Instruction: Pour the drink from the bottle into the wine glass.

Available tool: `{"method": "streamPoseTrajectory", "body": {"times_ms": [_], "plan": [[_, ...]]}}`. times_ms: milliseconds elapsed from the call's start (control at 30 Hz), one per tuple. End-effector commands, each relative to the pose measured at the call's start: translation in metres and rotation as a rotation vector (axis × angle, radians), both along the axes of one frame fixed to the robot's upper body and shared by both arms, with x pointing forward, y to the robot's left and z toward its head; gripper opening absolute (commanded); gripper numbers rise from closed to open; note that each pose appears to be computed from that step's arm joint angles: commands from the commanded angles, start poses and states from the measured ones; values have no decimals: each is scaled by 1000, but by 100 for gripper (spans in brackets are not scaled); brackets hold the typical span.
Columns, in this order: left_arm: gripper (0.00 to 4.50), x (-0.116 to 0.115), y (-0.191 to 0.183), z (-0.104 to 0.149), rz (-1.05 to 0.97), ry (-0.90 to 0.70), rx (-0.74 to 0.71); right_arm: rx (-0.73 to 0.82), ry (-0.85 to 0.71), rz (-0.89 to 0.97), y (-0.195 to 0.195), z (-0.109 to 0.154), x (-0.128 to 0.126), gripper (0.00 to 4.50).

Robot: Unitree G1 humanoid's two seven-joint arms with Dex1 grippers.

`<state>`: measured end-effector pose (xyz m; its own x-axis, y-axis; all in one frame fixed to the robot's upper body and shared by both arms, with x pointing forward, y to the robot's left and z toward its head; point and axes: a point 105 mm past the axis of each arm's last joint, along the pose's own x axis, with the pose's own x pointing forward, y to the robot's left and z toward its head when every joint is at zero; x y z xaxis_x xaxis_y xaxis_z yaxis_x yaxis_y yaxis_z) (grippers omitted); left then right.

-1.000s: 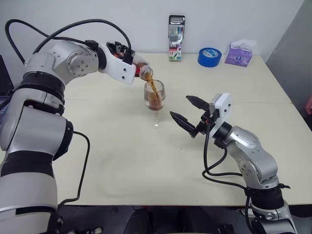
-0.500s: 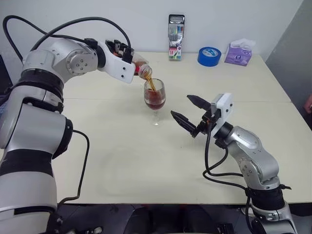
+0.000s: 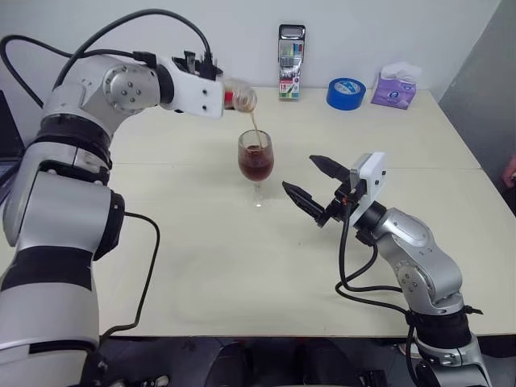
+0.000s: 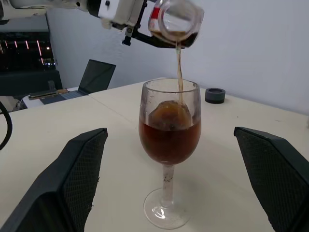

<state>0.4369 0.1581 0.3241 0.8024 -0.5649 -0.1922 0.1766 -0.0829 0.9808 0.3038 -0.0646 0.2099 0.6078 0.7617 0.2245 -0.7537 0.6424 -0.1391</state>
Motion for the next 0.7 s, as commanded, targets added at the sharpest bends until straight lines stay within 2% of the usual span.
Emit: {"method": "streamPoseTrajectory", "body": {"times_ms": [33,67,233,367,433,500,700], "plan": [[172,-5,1,17,-21,18,-126,22,-46,24,2,13,-7,450],[172,-5,1,17,-25,39,-157,23,-47,26,2,13,-6,450],[172,-5,3,41,-44,140,-531,40,-85,58,8,29,-7,450],[172,-2,34,52,29,100,-906,3,-109,170,9,31,-29,450],[172,-4,59,38,103,81,-1080,-43,-102,256,8,21,-46,450],[172,-11,77,18,170,66,-1185,-76,-91,311,5,11,-57,450],[172,-47,103,-48,288,77,-1437,-153,-69,390,-9,-14,-68,450]]}}
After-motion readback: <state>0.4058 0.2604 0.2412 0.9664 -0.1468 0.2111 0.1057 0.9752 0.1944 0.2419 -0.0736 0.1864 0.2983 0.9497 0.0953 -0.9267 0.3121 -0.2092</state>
